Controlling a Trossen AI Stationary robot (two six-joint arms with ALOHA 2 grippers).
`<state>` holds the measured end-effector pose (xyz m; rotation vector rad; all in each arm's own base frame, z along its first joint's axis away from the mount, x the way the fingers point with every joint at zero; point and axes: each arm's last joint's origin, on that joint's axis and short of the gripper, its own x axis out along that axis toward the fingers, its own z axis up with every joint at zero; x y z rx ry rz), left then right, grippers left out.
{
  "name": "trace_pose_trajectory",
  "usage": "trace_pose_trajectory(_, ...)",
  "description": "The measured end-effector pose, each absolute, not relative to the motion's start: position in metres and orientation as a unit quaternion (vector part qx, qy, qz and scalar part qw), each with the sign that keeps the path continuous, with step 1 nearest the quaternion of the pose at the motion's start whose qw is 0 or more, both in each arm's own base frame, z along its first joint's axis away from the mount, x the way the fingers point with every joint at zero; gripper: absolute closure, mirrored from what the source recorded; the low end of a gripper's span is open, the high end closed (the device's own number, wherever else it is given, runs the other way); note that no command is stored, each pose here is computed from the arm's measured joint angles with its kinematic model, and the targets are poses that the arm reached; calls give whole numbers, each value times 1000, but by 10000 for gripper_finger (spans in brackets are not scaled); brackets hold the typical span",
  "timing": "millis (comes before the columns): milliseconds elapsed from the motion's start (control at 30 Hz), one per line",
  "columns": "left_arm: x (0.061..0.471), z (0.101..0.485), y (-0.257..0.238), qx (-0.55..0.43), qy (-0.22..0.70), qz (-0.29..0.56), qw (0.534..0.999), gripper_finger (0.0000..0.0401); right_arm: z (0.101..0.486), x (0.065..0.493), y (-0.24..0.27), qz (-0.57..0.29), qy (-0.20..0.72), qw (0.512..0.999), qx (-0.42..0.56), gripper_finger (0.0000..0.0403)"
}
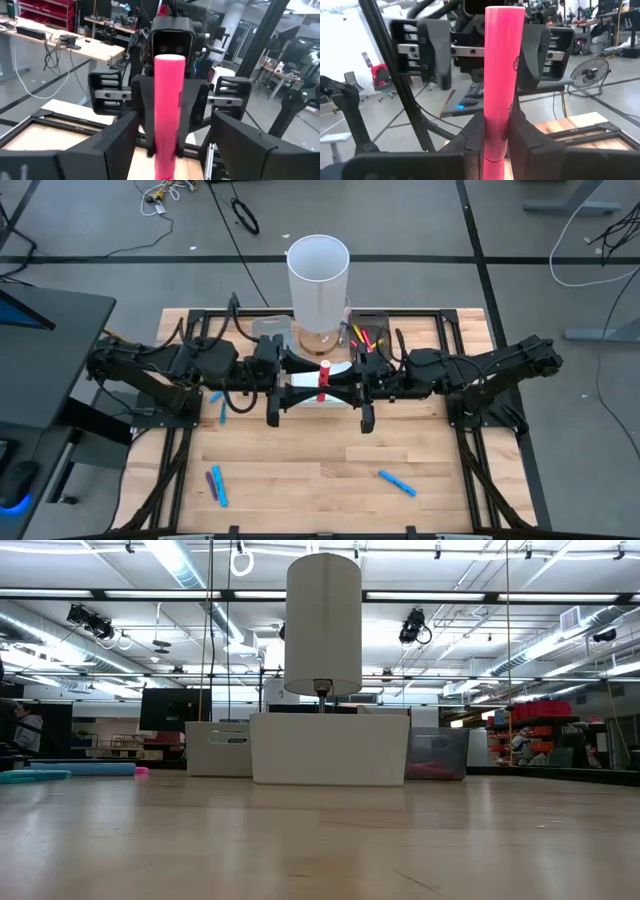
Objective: Pick & Place Markers
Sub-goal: Put the red highlighter pen into the gray bin
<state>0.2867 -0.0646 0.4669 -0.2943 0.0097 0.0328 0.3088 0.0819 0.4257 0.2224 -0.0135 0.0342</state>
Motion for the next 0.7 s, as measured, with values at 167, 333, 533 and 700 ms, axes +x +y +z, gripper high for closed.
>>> trace_pose_trajectory(167, 294, 463, -66, -149, 4, 9, 989, 142, 426, 309, 82, 21, -7, 993, 112, 354)
trace_pose_trajectory(333, 297, 462, -67, -151, 8, -5, 989, 154, 425, 309, 82, 22, -4, 993, 112, 354)
trace_pose_trajectory(533, 302, 457, -65, -169, 22, -9, 985, 228, 425, 309, 83, 32, -1, 993, 115, 354)
trace_pose_trajectory(700, 302, 457, -64, -167, 17, 6, 986, 298, 424, 309, 83, 33, 1, 993, 114, 354)
